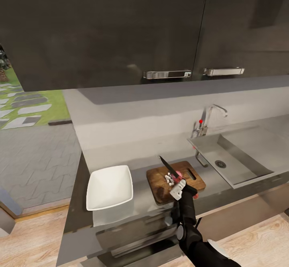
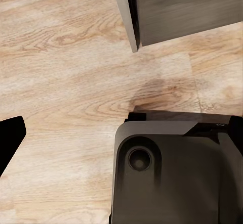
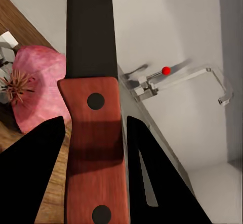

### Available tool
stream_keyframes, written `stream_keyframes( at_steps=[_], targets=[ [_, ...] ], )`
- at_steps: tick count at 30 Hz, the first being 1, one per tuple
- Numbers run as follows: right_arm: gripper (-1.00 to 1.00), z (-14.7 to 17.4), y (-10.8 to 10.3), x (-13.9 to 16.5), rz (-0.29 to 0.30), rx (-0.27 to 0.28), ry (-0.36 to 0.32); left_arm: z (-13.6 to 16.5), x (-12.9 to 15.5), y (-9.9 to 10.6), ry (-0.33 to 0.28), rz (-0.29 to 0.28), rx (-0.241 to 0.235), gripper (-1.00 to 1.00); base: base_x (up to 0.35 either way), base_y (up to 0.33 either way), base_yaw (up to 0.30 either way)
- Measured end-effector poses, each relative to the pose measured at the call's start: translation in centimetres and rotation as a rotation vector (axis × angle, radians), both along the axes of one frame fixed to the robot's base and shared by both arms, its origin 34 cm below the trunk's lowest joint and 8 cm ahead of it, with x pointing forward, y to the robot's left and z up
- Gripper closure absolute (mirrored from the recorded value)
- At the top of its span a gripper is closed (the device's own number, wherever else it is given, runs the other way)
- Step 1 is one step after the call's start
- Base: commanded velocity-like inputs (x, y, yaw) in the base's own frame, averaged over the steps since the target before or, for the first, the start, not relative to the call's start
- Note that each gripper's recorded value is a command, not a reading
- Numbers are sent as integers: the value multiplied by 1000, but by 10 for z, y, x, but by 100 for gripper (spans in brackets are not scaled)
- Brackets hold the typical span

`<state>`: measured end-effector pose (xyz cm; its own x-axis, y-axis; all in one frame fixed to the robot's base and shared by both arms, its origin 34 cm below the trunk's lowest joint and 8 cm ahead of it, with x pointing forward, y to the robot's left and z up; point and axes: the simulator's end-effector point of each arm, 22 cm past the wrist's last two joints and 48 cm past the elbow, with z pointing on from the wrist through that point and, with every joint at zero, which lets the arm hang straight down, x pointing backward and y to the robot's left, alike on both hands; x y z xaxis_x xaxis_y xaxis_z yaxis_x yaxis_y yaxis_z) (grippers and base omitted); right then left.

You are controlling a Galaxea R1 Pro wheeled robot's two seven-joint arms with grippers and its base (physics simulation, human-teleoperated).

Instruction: In the kitchen, take the Vidalia onion out of the sink, dice it on the chopping board with the paring knife, put the diced onion into the bowl on the countertop, then place both the paring knife and the chopping board into the sink.

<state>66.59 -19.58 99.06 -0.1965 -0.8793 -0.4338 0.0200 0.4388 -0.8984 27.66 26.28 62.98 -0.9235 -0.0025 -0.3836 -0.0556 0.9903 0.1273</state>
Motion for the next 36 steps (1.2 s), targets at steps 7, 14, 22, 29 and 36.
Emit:
stream_keyframes(
  at_steps=[7, 14, 22, 29, 36],
  targets=[
    [100, 0, -2, 0, -1, -4, 1, -1, -4, -1, 9, 0, -1, -100, 0, -149, 0],
    [100, -1, -2, 0, -3, -3, 3, -1, -4, -1, 9, 0, -1, -100, 0, -12, 0],
    [100, -11, -2, -1, 0, -3, 34, -1, -4, -1, 9, 0, -1, -100, 0, 0, 0],
    [100, -20, 2, -1, 20, 3, 75, -1, -4, -1, 9, 0, -1, -100, 0, 0, 0],
    [100, -20, 1, -1, 19, 2, 73, -1, -4, -1, 9, 0, -1, -100, 0, 0, 0]
  ],
)
